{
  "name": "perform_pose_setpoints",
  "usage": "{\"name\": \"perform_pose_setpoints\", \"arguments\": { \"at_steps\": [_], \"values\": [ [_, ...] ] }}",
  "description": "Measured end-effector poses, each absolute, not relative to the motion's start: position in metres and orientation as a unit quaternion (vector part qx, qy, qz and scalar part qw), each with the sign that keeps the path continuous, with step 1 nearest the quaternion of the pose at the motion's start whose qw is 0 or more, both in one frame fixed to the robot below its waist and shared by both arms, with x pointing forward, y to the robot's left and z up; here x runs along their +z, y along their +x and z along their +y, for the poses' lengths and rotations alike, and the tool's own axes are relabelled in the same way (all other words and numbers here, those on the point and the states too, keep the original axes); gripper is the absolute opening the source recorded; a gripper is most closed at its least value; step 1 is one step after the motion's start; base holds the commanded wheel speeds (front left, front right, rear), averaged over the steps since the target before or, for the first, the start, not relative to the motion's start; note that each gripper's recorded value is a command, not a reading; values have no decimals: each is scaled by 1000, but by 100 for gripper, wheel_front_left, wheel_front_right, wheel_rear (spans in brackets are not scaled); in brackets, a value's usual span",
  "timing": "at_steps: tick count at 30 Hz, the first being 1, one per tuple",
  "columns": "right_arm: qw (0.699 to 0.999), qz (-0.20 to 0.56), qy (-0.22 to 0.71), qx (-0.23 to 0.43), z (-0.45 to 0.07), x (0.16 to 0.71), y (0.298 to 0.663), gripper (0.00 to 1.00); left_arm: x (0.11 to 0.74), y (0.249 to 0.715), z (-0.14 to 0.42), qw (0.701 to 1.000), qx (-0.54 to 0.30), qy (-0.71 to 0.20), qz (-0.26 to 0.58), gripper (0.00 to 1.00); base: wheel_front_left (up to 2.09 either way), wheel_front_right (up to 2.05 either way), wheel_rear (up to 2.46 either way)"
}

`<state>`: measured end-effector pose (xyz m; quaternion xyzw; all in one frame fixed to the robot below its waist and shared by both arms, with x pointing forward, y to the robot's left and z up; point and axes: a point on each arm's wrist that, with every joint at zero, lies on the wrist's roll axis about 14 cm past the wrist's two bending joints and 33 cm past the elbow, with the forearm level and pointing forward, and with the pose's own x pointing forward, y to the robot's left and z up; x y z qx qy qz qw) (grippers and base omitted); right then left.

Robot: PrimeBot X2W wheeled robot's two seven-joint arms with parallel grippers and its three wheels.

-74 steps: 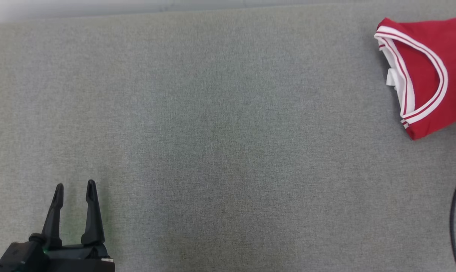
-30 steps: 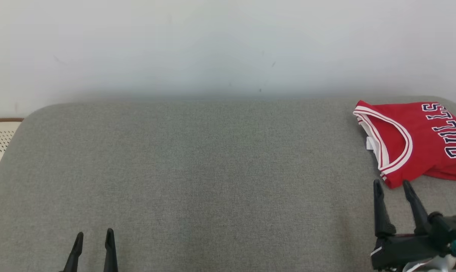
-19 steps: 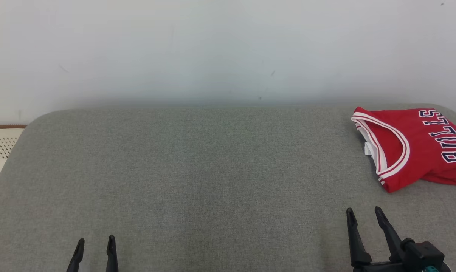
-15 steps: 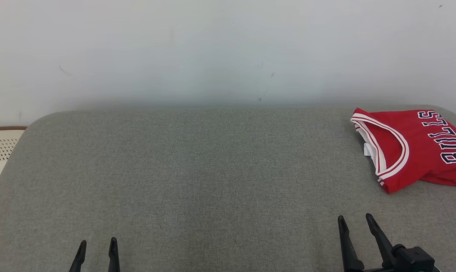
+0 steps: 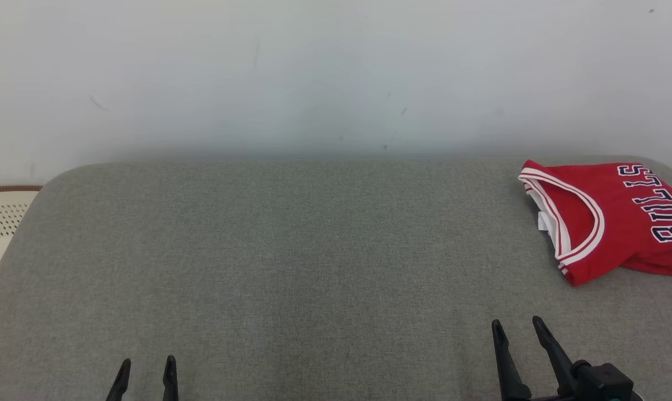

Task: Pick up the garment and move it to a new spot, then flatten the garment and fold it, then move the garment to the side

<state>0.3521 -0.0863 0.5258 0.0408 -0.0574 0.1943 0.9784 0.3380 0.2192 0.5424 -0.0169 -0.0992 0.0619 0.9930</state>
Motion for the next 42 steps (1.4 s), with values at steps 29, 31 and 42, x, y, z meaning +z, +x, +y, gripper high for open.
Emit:
{"name": "perform_pose_setpoints", "arguments": {
  "at_steps": [29, 31, 42],
  "values": [
    [984, 31, 142, 107, -136, 491, 372, 0, 518, 358, 198, 982, 38, -175, -58, 0, 0, 0, 0],
    [982, 35, 158, 96, -142, 491, 375, 0, 518, 362, 195, 978, 35, -196, -57, 0, 0, 0, 0],
    [968, 52, 240, 49, -172, 491, 391, 0, 522, 380, 179, 954, 15, -294, -54, 0, 0, 0, 0]
  ]
}}
